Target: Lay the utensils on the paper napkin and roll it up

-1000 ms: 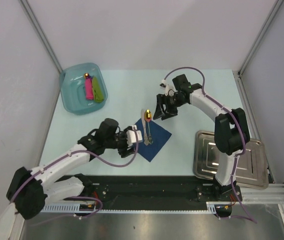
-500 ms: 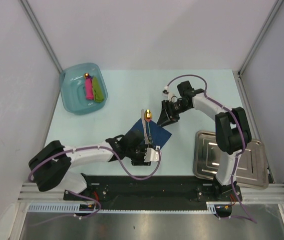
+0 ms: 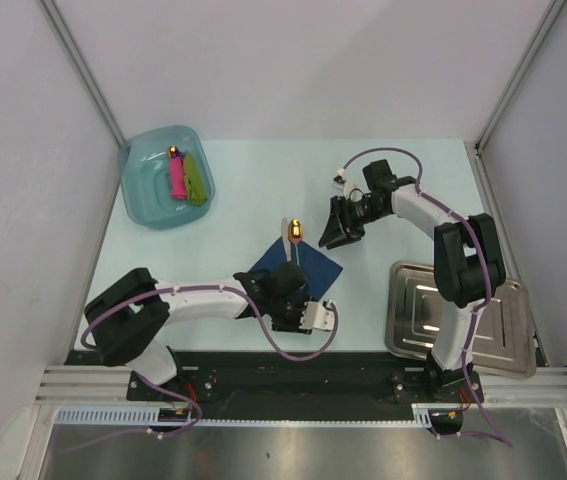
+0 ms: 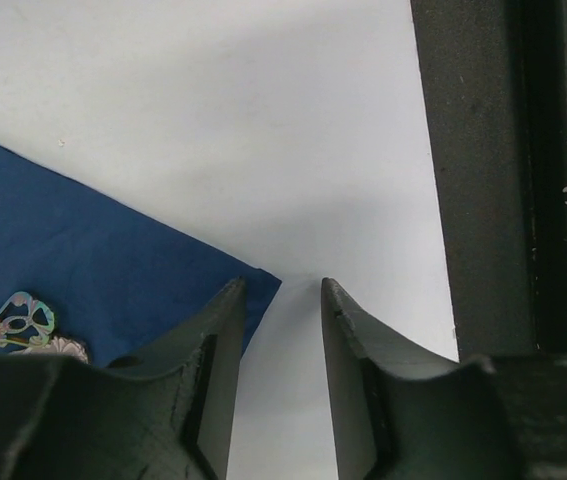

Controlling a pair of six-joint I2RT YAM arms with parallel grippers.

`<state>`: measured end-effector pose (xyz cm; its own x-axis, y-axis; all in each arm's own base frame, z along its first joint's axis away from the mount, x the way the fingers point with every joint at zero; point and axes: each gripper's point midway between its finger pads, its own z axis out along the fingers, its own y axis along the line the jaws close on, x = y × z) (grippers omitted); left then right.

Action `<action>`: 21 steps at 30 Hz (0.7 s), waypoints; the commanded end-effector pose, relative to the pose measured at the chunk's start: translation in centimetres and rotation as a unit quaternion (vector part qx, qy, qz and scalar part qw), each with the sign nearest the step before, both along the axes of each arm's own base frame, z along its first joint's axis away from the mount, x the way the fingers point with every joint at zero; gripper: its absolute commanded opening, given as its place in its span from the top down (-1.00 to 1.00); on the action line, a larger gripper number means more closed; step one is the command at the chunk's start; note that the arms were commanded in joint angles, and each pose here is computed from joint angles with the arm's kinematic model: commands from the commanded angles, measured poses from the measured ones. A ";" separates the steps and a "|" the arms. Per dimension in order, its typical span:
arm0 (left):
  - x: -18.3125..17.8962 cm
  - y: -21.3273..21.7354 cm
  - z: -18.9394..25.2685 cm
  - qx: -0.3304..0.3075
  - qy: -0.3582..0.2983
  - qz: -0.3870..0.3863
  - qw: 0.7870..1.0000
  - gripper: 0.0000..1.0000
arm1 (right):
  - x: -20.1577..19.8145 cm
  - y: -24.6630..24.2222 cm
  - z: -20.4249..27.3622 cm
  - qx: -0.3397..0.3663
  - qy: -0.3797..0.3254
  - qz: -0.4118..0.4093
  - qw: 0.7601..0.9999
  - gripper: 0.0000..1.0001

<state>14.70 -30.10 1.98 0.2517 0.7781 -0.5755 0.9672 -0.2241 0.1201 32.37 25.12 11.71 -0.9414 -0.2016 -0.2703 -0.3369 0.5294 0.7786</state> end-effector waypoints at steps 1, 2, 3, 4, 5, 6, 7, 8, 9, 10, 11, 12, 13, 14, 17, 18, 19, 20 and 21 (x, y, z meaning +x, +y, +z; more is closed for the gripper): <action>0.4 -1.0 0.6 0.004 -0.003 -0.012 1.000 0.25 | 0.1 -0.1 0.3 0.014 0.000 0.002 1.000 0.06; 0.5 -1.0 0.5 0.007 -0.003 -0.011 1.000 0.28 | 0.1 -0.1 0.3 0.015 0.001 0.001 1.000 0.06; 0.5 -1.1 0.4 0.009 -0.003 -0.011 1.000 0.33 | 0.1 -0.2 0.3 0.015 0.003 0.000 1.000 0.06; 0.5 -1.0 0.3 0.012 -0.002 -0.012 1.000 0.36 | 0.0 -0.1 0.2 0.015 0.004 0.002 1.000 0.07; 0.6 -1.0 0.2 0.014 -0.003 -0.013 1.000 0.38 | 0.1 -0.1 0.3 0.017 0.003 0.001 1.000 0.07; 0.6 -1.0 0.2 0.016 -0.002 -0.013 1.000 0.46 | 0.1 -0.1 0.2 0.017 0.004 0.001 1.000 0.07; 0.6 -1.0 0.0 0.018 0.000 -0.014 1.000 0.50 | 0.2 -0.2 0.3 0.018 0.006 -0.001 1.000 0.07; 0.7 -1.1 0.0 0.021 0.001 -0.014 1.000 0.53 | 0.2 -0.2 0.2 0.019 0.007 -0.001 1.000 0.07; 0.7 -1.0 -0.1 0.024 0.002 -0.014 1.000 0.59 | 0.2 -0.2 0.2 0.019 0.008 -0.002 1.000 0.07; 0.8 -1.1 -0.2 0.026 0.002 -0.014 1.000 0.64 | 0.2 -0.2 0.2 0.019 0.007 -0.002 1.000 0.07; 0.8 -1.1 -0.2 0.028 0.002 -0.014 1.000 0.69 | 0.3 -0.3 0.3 0.019 0.007 -0.004 1.000 0.08; 0.9 -1.1 -0.2 0.028 0.001 -0.014 1.000 0.79 | 0.3 -0.4 0.3 0.019 0.007 -0.004 1.000 0.08; 1.0 -1.1 -0.4 0.032 0.002 -0.013 0.999 0.84 | 0.4 -0.4 0.2 0.019 0.007 -0.005 1.000 0.08; 1.2 -1.0 -0.4 0.035 -0.002 -0.011 0.999 0.89 | 0.4 -0.4 0.2 0.020 0.008 -0.006 1.000 0.08; 1.6 -1.1 0.0 0.028 -0.004 -0.008 1.000 1.00 | 0.4 -0.5 0.2 0.021 0.009 -0.008 1.000 0.09; 1.8 -1.2 0.3 0.021 -0.003 -0.008 1.000 1.00 | 0.5 -0.4 0.2 0.021 0.009 -0.009 1.000 0.09; 2.1 -1.2 0.7 0.016 0.000 -0.004 1.000 1.00 | 0.6 -0.5 0.3 0.023 0.007 -0.009 1.000 0.10; 2.2 -1.4 1.4 0.006 -0.002 -0.003 1.000 1.00 | 0.5 -0.4 0.3 0.023 0.009 -0.009 1.000 0.09; 2.3 -1.7 2.2 -0.005 0.001 -0.005 1.000 1.00 | 0.6 -0.4 0.3 0.024 0.009 -0.009 1.000 0.10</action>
